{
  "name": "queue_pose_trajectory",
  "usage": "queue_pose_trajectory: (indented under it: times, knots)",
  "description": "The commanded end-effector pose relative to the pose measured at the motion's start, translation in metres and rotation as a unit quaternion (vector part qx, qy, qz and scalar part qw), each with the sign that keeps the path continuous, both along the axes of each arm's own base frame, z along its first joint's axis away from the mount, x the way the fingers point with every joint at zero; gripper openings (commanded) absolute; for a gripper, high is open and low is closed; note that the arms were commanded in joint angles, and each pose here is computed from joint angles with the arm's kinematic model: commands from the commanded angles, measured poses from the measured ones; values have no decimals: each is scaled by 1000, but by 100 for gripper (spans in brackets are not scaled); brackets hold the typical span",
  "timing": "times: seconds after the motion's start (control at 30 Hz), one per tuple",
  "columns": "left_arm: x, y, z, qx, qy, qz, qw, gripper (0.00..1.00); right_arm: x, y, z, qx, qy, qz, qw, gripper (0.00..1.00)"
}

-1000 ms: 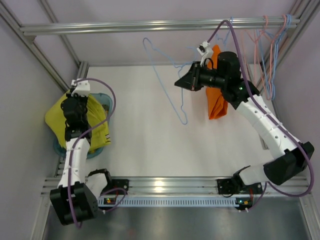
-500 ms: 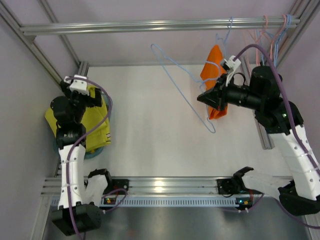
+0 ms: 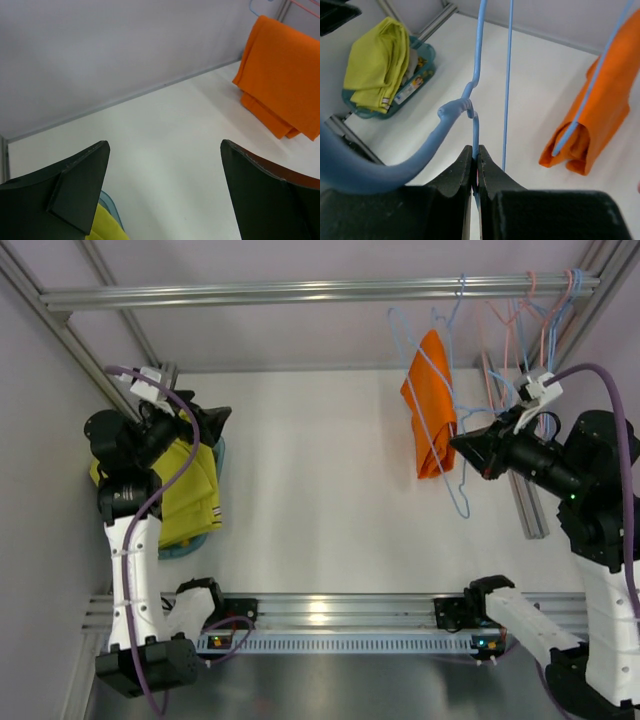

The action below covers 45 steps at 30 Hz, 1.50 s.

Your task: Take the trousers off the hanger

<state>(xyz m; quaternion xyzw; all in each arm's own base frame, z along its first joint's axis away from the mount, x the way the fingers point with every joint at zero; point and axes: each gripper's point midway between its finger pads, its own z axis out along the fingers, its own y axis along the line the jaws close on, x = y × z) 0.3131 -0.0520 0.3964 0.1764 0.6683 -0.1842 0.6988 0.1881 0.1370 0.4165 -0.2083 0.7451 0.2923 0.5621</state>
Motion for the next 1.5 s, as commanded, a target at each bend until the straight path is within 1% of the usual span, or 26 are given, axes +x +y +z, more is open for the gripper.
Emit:
queue_pose_trajectory:
  times: [0.0,0.07,0.1,0.2,0.33,0.47,0.5,0.57,0.6,0.67,0.77,0.8,0.87,0.9,0.97,1.0,1.07,1.13,1.17,1.2,1.27,1.3,1.37,1.43,1.47]
  knots:
    - [-11,-19,16,-17,-2,-51,999,98,-5,-30,23,13,-35,-82,996,0]
    - [-10,-21,17,-18,0,-54,998,98,-10,-44,32,15,-49,-119,991,0]
    - [-10,-22,18,-18,-1,-56,998,98,-14,-56,36,19,-60,-151,987,0]
    - [-7,-26,15,-16,2,-60,998,98,-23,-73,34,24,-62,-204,977,0]
    - [-3,-29,14,-13,2,-60,998,98,-29,-86,19,15,-40,-243,969,0]
    - [1,-32,12,-12,4,-59,998,98,-22,-95,9,-3,-16,-264,964,0]
    - [0,-36,14,-12,2,-63,998,98,-12,-98,0,-14,10,-267,964,0]
    - [0,-38,14,-12,3,-64,998,97,-3,-105,-3,-29,36,-281,958,0]
    - [-1,-39,15,-11,0,-65,998,97,8,-110,-10,-41,59,-289,955,0]
    - [-2,-40,17,-10,-3,-64,998,98,14,-109,-1,-42,49,-283,957,0]
    - [-2,-38,15,-4,-6,-58,998,98,31,-105,6,-40,56,-263,962,0]
    - [-3,-39,14,-4,-6,-60,998,98,42,-104,2,-44,69,-257,963,0]
    - [-4,-38,13,-7,-4,-59,998,98,50,-98,12,-40,60,-235,969,0]
    - [-6,-39,14,-7,-6,-61,998,98,63,-99,8,-44,73,-230,970,0]
    - [-7,-39,14,-6,-8,-59,998,98,73,-99,15,-51,69,-225,971,0]
    - [-8,-38,15,-6,-9,-58,998,98,87,-102,11,-59,79,-222,970,0]
    - [-9,-38,14,-4,-11,-55,998,98,96,-103,20,-64,72,-221,970,0]
    - [-11,-37,13,-4,-13,-53,998,98,116,-107,15,-68,91,-224,968,0]
    - [-12,-37,12,-4,-11,-53,999,98,120,-109,24,-67,79,-228,968,0]
    - [-12,-37,12,-4,-12,-52,999,98,132,-112,21,-68,87,-231,967,0]
    - [-13,-38,10,-10,-6,-52,999,98,140,-115,30,-69,76,-238,966,0]
    - [-13,-38,9,-12,-4,-52,999,98,152,-120,23,-88,81,-238,964,0]
    - [-14,-38,5,-21,4,-51,998,98,162,-123,27,-93,74,-240,963,0]
    - [-14,-37,3,-25,7,-48,999,98,177,-127,21,-97,82,-241,962,0]
    - [-15,-37,3,-27,8,-47,999,98,181,-130,27,-100,72,-247,961,0]
